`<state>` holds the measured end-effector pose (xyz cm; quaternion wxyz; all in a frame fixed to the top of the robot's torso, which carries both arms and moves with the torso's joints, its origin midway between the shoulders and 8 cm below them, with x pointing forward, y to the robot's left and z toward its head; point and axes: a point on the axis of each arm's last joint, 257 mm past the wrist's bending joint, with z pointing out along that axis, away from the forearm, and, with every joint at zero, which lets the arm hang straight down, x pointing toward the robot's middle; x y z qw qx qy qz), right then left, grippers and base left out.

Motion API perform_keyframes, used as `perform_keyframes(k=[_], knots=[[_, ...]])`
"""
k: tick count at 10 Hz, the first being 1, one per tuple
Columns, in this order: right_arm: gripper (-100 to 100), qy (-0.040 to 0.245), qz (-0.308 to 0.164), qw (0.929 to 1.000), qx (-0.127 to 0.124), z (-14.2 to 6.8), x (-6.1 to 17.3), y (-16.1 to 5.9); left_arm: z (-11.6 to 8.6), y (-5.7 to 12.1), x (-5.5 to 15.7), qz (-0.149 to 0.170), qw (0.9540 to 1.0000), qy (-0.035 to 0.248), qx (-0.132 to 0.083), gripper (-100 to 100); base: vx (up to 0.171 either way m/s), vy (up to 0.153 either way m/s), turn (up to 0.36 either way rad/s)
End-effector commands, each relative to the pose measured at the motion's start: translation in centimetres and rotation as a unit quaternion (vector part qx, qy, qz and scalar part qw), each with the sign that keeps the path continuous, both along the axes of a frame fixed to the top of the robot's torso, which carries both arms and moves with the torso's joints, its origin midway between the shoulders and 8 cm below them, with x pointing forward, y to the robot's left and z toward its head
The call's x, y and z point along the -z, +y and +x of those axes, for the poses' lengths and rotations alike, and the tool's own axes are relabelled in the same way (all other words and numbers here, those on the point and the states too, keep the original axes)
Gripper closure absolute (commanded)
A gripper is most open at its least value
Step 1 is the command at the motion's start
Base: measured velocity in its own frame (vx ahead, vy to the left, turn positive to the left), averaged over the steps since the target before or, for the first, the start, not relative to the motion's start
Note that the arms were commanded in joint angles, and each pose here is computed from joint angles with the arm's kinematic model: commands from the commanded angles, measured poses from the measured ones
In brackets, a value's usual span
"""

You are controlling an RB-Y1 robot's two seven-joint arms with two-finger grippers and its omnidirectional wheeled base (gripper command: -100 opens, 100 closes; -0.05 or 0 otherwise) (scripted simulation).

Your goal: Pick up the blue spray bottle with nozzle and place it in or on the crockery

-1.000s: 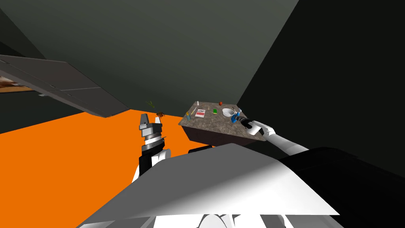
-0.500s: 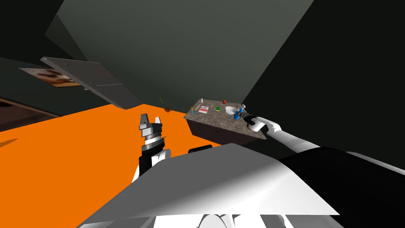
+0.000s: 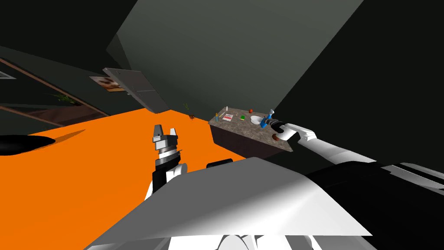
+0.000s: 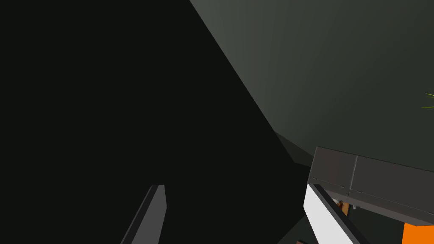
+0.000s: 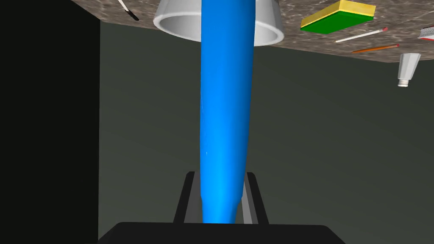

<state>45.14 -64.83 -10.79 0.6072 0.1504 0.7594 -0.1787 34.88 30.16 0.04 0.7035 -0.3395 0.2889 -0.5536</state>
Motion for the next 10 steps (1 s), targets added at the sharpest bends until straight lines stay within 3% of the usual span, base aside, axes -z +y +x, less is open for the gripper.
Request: perform_keyframes(k=[1, 3, 5, 10], knots=[[100, -0.005, -0.004, 0.9999, 0.012, 0.0, -1.3, -0.7, 0.0, 0.0, 0.0, 0.000, 1.0000, 0.000, 0.000, 0, -0.195, -0.054, 0.186], [100, -0.004, -0.002, 0.9994, 0.035, -0.5, -2.6, -2.3, 0.0, 0.0, 0.0, 0.000, 1.0000, 0.000, 0.000, 0, -0.142, -0.067, 0.227], [100, 0.000, 0.003, 0.9988, 0.049, -0.9, -2.7, -3.2, 0.0, 0.0, 0.0, 0.000, 1.0000, 0.000, 0.000, 0, -0.029, -0.093, 0.141], [100, 0.020, 0.028, 0.9953, 0.091, -2.5, -2.1, -5.5, 0.0, 0.0, 0.0, 0.000, 1.0000, 0.000, 0.000, 0, 0.062, -0.089, 0.097]])
